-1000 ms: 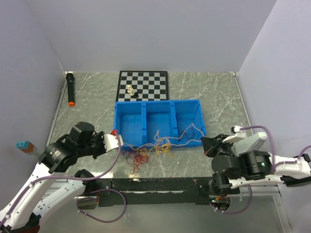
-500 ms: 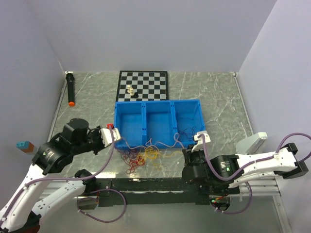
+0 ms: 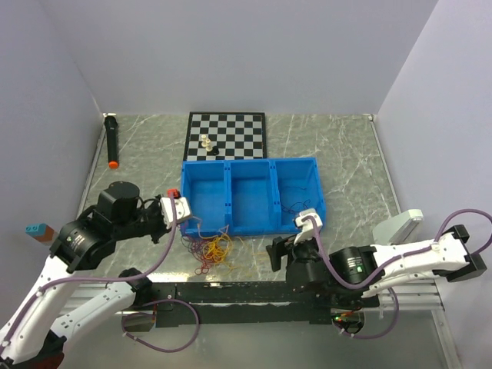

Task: Untangle the cables

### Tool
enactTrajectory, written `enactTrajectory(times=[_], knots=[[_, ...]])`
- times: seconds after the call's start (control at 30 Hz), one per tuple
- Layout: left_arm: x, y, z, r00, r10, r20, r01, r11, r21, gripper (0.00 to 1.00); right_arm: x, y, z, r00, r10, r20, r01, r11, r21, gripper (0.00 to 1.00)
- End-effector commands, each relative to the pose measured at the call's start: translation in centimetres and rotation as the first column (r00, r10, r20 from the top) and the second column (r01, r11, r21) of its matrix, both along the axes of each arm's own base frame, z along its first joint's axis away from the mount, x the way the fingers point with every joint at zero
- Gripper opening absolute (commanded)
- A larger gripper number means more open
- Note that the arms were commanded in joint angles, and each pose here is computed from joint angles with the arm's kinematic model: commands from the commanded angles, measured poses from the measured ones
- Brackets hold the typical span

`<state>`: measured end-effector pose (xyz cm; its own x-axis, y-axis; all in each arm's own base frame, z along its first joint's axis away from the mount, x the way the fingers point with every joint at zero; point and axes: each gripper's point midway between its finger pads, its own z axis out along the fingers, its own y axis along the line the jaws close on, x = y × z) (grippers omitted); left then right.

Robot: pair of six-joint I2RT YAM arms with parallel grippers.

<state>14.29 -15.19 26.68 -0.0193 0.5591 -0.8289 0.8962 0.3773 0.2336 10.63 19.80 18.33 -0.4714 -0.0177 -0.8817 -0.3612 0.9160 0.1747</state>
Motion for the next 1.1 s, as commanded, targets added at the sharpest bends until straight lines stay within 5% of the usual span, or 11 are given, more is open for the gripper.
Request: enactTrajectory(times=[0.0, 0.13, 0.3, 0.8, 1.07], knots=[[0.0, -0.5, -0.4, 1.0, 0.004, -0.023, -0.005, 1.0, -0.03, 0.01, -1.8, 5.7, 5.1, 0.971, 0.214, 0.109, -0.225, 0.968, 0.109, 0.87], [1.3, -0.5, -1.2, 0.998, 0.059, -0.027, -0.06, 0.998, -0.026, 0.01, -6.1, 13.1, 4.8, 0.846, 0.515, 0.136, -0.526, 0.848, 0.061, 0.86], [3.0, -0.8, -1.7, 0.991, 0.123, -0.047, -0.124, 0.992, -0.019, 0.01, -7.3, 19.1, 3.4, 0.722, 0.683, 0.111, -0.687, 0.727, -0.007, 0.82], [3.9, -0.6, -2.0, 0.985, 0.164, -0.049, -0.164, 0.986, 0.002, 0.01, -4.1, 26.3, -1.7, 0.617, 0.787, 0.014, -0.782, 0.611, 0.126, 0.58], [3.9, -0.2, -1.8, 0.985, 0.168, -0.033, -0.168, 0.986, 0.015, 0.01, -1.5, 26.0, -5.0, 0.682, 0.731, -0.039, -0.726, 0.682, 0.088, 0.51]])
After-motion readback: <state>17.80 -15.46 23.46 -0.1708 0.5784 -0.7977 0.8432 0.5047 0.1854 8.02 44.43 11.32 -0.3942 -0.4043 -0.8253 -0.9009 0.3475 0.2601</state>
